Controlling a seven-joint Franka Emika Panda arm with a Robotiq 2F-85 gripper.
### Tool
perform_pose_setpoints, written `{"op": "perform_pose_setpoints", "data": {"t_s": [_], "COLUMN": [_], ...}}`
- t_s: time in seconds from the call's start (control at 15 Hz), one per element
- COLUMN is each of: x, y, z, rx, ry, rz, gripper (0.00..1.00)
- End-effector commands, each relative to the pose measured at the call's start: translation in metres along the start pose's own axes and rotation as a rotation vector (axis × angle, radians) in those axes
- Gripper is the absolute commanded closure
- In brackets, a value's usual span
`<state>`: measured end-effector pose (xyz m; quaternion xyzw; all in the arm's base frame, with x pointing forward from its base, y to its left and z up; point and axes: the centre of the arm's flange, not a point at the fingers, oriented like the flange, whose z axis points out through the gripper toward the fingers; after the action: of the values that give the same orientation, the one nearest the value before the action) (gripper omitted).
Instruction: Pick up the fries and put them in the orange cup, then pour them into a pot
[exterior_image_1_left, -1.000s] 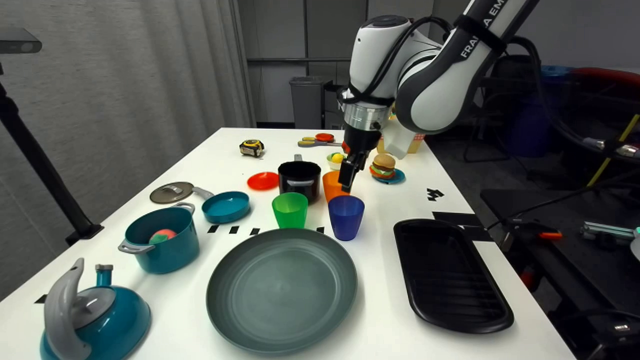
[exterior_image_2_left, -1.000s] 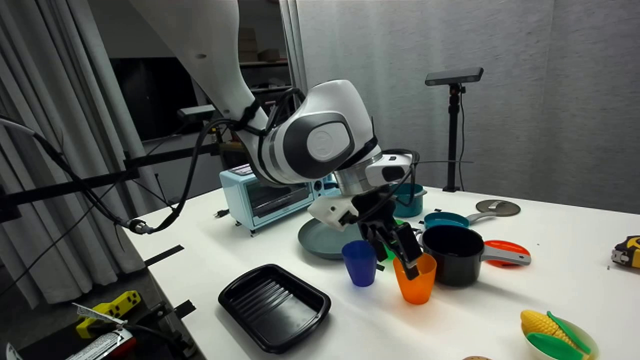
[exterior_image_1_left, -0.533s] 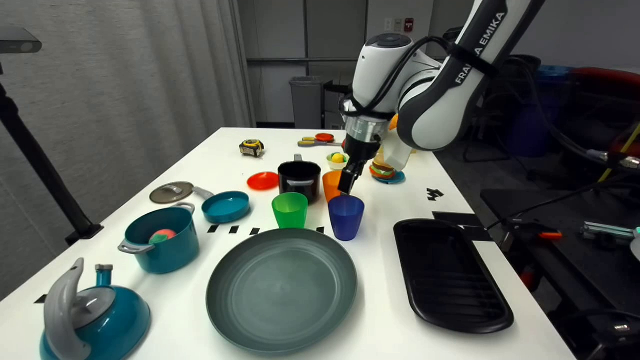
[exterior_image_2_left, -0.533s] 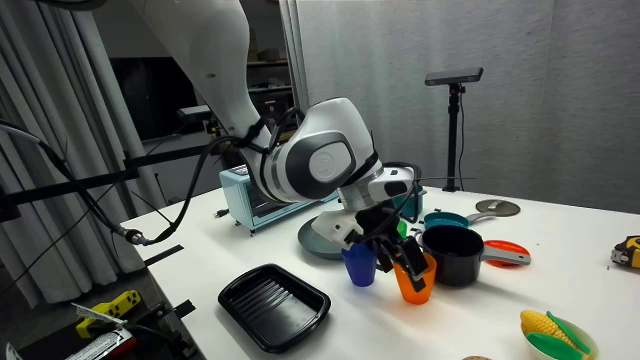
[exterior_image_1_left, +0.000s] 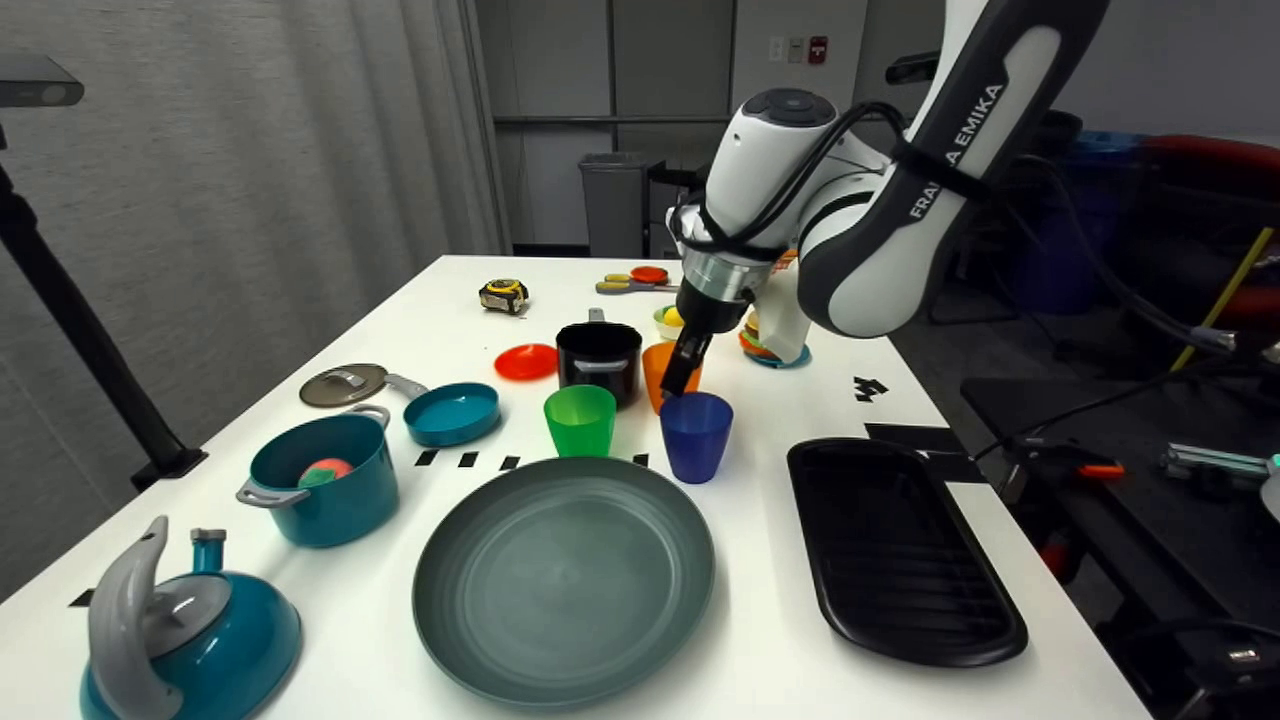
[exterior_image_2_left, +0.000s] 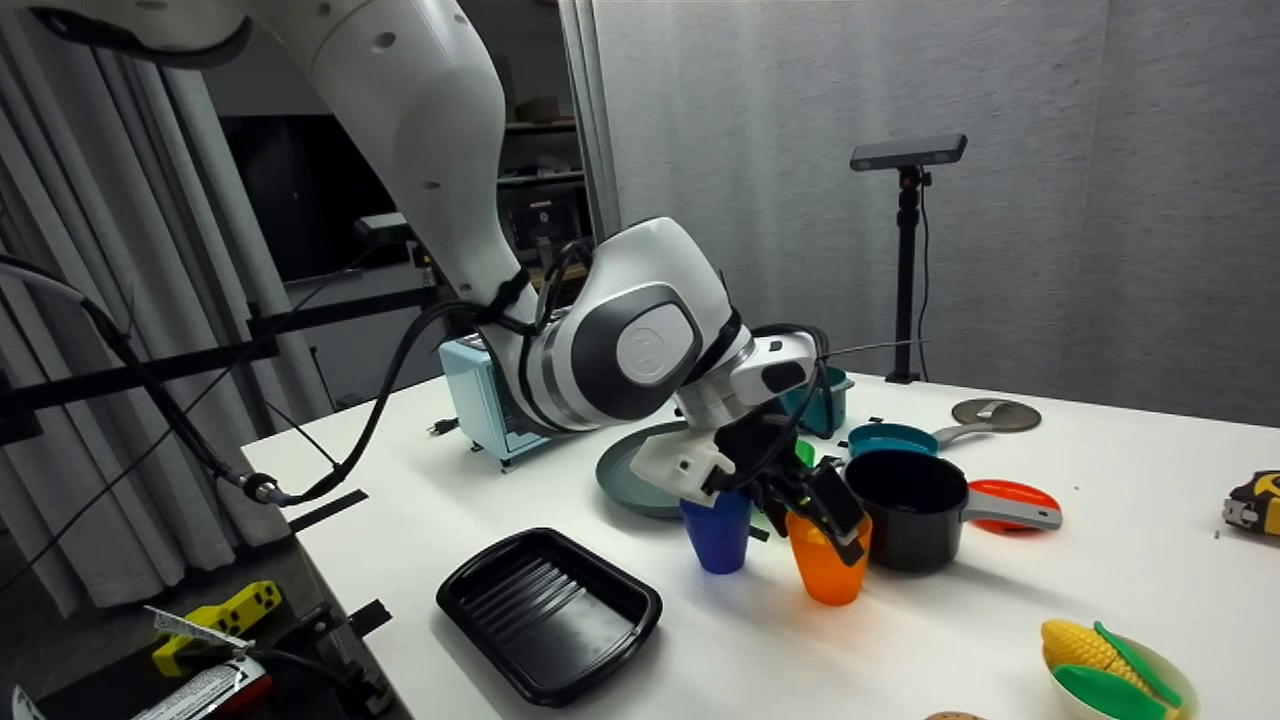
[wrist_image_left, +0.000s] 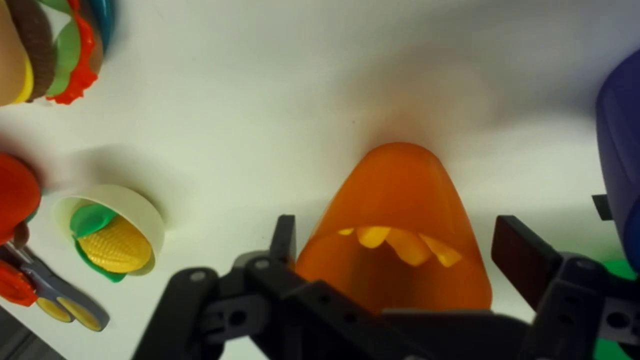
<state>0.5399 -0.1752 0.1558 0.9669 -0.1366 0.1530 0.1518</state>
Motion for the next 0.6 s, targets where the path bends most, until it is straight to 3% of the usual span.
{"op": "perform_pose_setpoints", "data": {"t_s": [0.0, 0.07, 0.13, 0.27, 0.53], "x": [0.0015, 0.0015, 0.0014, 0.0016, 0.0027], "y": [-0.0045, -0.0042, -0.0040, -0.0024, 0.0016], "z": [0.0043, 0.0047, 0.0049, 0.0049, -0.0007], "rx": [-0.017, -0.018, -0.019, -0.018, -0.018], "ry": [0.039, 0.039, 0.037, 0.034, 0.033], "rz": [-0.011, -0.004, 0.002, 0.017, 0.036], "gripper": [0.01, 0.08, 0.25, 0.38, 0.44]}}
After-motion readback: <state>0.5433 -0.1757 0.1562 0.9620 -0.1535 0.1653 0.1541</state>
